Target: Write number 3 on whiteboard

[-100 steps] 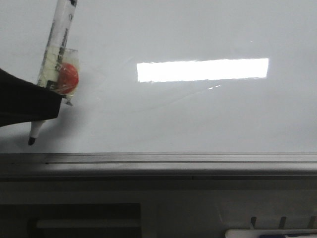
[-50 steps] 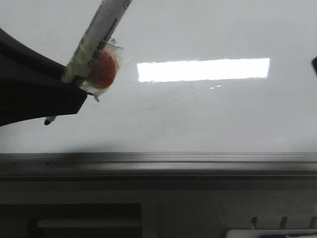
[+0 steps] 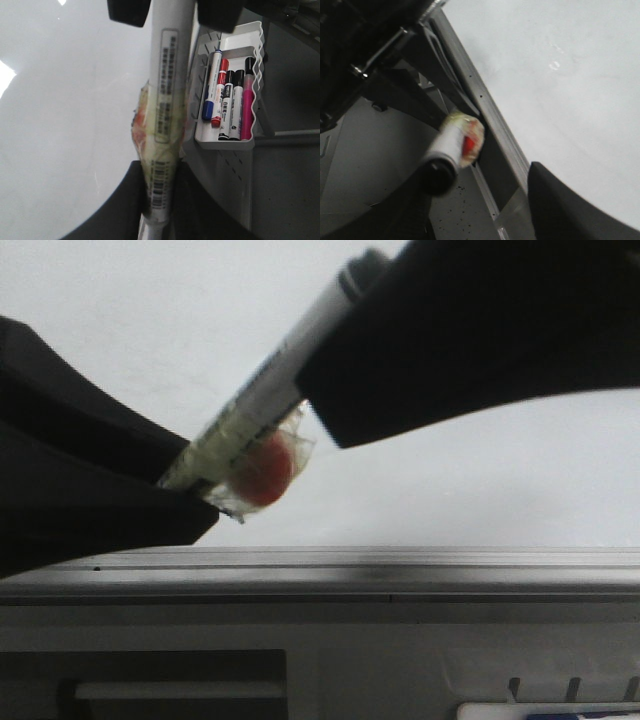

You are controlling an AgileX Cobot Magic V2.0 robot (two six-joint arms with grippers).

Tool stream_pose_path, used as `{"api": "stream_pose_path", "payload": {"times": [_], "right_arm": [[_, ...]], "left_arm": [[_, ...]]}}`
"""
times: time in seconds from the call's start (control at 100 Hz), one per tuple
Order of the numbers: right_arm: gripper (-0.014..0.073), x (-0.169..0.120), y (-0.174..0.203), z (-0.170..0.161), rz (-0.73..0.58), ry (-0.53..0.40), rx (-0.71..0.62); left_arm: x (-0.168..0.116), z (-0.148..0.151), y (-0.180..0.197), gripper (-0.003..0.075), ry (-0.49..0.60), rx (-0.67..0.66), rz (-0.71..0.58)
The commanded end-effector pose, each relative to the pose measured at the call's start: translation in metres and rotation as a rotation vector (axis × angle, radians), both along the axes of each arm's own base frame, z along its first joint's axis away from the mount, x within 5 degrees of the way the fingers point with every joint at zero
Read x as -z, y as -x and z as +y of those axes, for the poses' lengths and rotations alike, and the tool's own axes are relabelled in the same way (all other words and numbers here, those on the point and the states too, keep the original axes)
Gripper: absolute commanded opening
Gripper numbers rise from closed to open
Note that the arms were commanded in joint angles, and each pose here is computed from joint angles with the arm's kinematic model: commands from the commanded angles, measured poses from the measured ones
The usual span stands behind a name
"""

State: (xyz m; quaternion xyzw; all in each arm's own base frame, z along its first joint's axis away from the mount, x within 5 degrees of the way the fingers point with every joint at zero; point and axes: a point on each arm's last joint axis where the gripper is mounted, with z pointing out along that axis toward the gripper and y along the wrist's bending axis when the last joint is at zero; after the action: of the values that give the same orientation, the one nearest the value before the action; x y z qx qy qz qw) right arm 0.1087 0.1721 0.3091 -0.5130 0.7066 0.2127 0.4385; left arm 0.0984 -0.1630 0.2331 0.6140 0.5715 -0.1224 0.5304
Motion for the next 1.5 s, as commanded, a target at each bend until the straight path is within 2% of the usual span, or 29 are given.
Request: {"api": "stream_pose_path", "payload": {"times": [0.0, 0.18, 0.29, 0.38, 0.5, 0.6, 0.67, 0.84, 0.91, 1.07, 1.25, 1.4, 1.49], "right_arm": [[0.0379, -0.020, -0.002, 0.011, -0.058, -0.084, -0.014], [0.0374, -0.017, -0.003, 0.020, -0.042, -0.062, -0.033], [0.0303, -0.017, -0.003, 0.020, -0.041, -0.061, -0.034], [0.0175, -0.016, -0.002, 0.019, -0.034, -0.051, -0.037], [-0.0068, -0.015, -0.002, 0.019, -0.028, -0.038, -0.042], [-0.0061, -0.015, -0.002, 0.019, -0.028, -0.038, -0.042], [-0.0061, -0.015, -0.002, 0.019, -0.028, -0.038, -0.042], [-0.0061, -0.017, -0.003, 0.019, -0.059, -0.041, -0.041], [-0.0061, -0.019, -0.005, 0.018, -0.065, -0.059, -0.028], [-0.0061, -0.032, -0.017, 0.012, -0.067, -0.071, 0.032], [-0.0061, -0.058, -0.037, -0.002, -0.100, -0.106, 0.135], [-0.0061, -0.072, -0.051, -0.008, -0.078, -0.074, 0.183], [-0.0061, -0.073, -0.058, -0.005, -0.059, -0.053, 0.191]], "left_arm": [[-0.014, -0.009, -0.002, -0.0021, 0.088, 0.023, -0.040], [-0.015, -0.011, -0.002, -0.0021, 0.110, 0.030, -0.048], [-0.015, -0.011, -0.002, -0.0021, 0.110, 0.030, -0.048], [-0.016, -0.012, -0.002, -0.0021, 0.122, 0.033, -0.054], [-0.017, -0.012, -0.002, -0.0020, 0.129, 0.034, -0.057], [-0.017, -0.012, -0.002, 0.0001, 0.129, 0.036, -0.057], [-0.017, -0.012, -0.002, 0.0070, 0.129, 0.036, -0.057], [-0.019, -0.010, -0.003, 0.0372, 0.173, -0.013, 0.000], [-0.022, -0.007, -0.004, 0.0430, 0.214, -0.057, 0.045], [-0.039, 0.005, 0.001, 0.0428, 0.324, -0.093, 0.061], [-0.052, 0.015, 0.006, 0.0426, 0.393, -0.095, 0.038], [-0.053, 0.023, -0.003, 0.0358, 0.442, -0.193, 0.080], [-0.053, 0.028, -0.009, 0.0344, 0.447, -0.238, 0.076]]}}
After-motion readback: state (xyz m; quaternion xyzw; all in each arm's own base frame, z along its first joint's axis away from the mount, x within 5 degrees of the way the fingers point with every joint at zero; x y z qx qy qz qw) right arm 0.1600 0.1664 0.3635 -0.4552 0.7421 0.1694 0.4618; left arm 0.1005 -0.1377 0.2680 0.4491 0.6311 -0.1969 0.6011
